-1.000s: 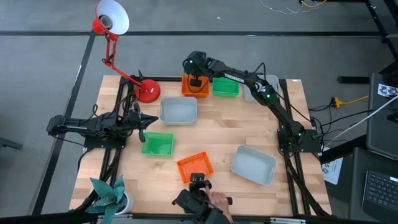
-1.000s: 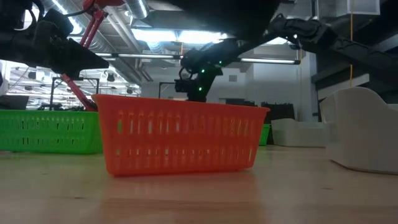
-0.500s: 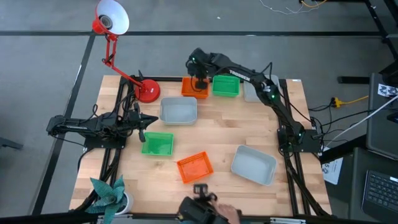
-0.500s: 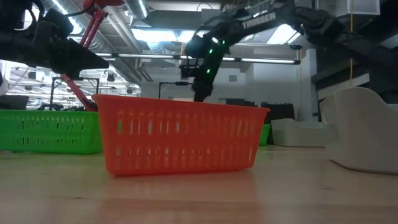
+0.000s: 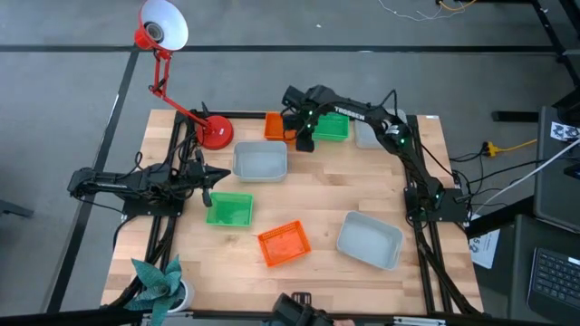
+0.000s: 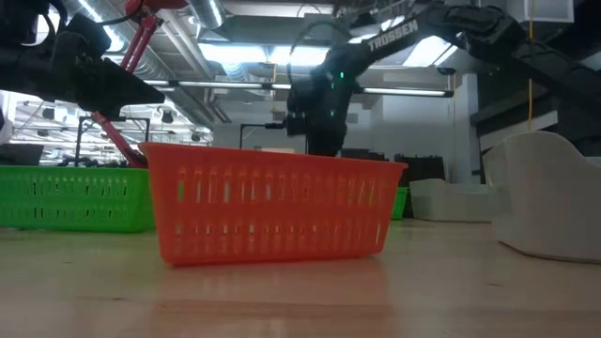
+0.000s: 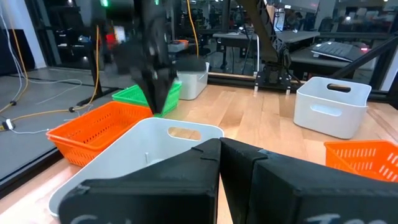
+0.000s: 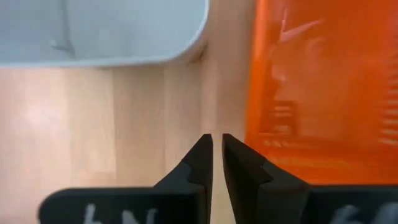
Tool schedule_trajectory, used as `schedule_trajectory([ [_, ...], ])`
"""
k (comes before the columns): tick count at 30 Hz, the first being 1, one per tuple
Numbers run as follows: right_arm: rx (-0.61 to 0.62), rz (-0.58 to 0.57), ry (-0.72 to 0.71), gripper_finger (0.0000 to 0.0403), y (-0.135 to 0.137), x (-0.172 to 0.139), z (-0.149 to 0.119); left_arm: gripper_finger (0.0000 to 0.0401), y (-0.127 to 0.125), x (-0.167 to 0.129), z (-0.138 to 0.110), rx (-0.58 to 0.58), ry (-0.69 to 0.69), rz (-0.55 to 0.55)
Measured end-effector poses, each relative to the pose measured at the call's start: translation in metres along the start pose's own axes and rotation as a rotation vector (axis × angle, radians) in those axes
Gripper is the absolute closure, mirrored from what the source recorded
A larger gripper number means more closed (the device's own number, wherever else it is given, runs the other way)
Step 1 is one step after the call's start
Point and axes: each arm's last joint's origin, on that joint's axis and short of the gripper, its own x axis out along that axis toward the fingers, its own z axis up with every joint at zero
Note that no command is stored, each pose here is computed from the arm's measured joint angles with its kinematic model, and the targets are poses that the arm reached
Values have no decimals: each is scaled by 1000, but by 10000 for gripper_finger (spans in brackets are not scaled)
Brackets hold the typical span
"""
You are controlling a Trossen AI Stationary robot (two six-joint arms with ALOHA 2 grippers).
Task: Stack baskets by color
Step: Stack the middle orange bin on the top orange bin
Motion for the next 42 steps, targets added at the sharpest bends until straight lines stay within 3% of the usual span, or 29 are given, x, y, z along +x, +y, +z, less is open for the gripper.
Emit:
schedule_trajectory([
  [7, -34, -83, -37, 367, -2, 35, -2, 401, 0, 0, 0, 0, 0, 0],
  [14, 2, -164, -120, 367, -5, 35, 8, 401, 0, 0, 0, 0, 0, -1],
  [21, 1, -101, -199, 367, -3, 34, 14, 401, 0, 0, 0, 1, 0, -1],
  [27, -31, -159, -262, 367, -1, 33, 24, 401, 0, 0, 0, 1, 0, -1],
  [32, -2, -233, -274, 367, -5, 30, 26, 401, 0, 0, 0, 1, 0, -1],
  [42, -12, -216, -305, 367, -5, 30, 29, 401, 0, 0, 0, 1, 0, -2],
])
